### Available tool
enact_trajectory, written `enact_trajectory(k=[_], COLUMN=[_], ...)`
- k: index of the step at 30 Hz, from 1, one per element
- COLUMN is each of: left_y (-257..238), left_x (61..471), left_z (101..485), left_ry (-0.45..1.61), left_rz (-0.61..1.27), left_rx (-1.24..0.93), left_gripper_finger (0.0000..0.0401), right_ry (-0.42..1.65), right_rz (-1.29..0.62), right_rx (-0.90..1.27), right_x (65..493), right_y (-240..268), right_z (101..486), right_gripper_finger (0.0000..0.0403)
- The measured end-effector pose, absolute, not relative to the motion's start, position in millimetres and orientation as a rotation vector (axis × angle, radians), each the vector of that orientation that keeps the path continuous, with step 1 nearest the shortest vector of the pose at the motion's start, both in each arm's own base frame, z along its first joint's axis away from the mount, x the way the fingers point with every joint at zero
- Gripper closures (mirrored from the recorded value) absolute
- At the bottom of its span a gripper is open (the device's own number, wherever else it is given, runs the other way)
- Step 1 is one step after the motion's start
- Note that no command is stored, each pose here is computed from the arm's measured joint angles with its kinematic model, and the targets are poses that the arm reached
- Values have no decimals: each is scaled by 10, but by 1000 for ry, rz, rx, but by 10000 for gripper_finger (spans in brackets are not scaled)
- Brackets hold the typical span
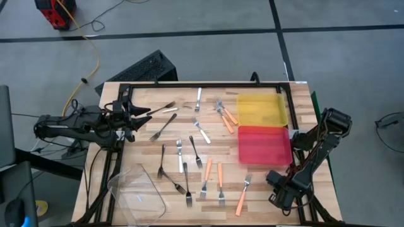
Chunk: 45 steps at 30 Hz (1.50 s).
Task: Sort silverware by color (type)
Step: Put the orange fork into the transparent bin
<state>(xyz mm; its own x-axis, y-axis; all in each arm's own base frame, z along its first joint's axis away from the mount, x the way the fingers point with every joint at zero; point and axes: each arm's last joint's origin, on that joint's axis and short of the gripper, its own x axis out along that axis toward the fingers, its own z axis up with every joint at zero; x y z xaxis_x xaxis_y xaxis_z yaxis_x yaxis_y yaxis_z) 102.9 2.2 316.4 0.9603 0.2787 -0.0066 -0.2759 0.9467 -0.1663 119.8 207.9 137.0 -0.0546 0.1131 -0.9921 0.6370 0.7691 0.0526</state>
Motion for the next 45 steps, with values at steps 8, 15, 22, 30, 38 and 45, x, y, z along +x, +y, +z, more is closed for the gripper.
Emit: enact_trajectory(k=[8,15,22,30,38,45], left_y=[26,30,30,30,15,10], left_x=[1029,1027,1027,1027,1031,1031], left_z=[3164,3160,3160,3148,3142,3105], left_ry=[-15,-12,-11,1,11,51], left_rz=[296,312,312,312,259,244], left_rx=[-148,-139,-140,-137,-136,-131], left_gripper_finger=[250,250,250,250,250,250], right_ry=[1592,1526,1461,1282,1027,804], right_rz=[-478,-473,-453,-416,-367,-254], right_rx=[629,598,620,585,438,230], right_x=[1223,1261,1344,1629,2158,2651], right_y=[2070,2103,2166,2138,1913,1647], right_z=[1370,1430,1541,1725,1975,2151], right_gripper_finger=[345,345,348,348,348,348])
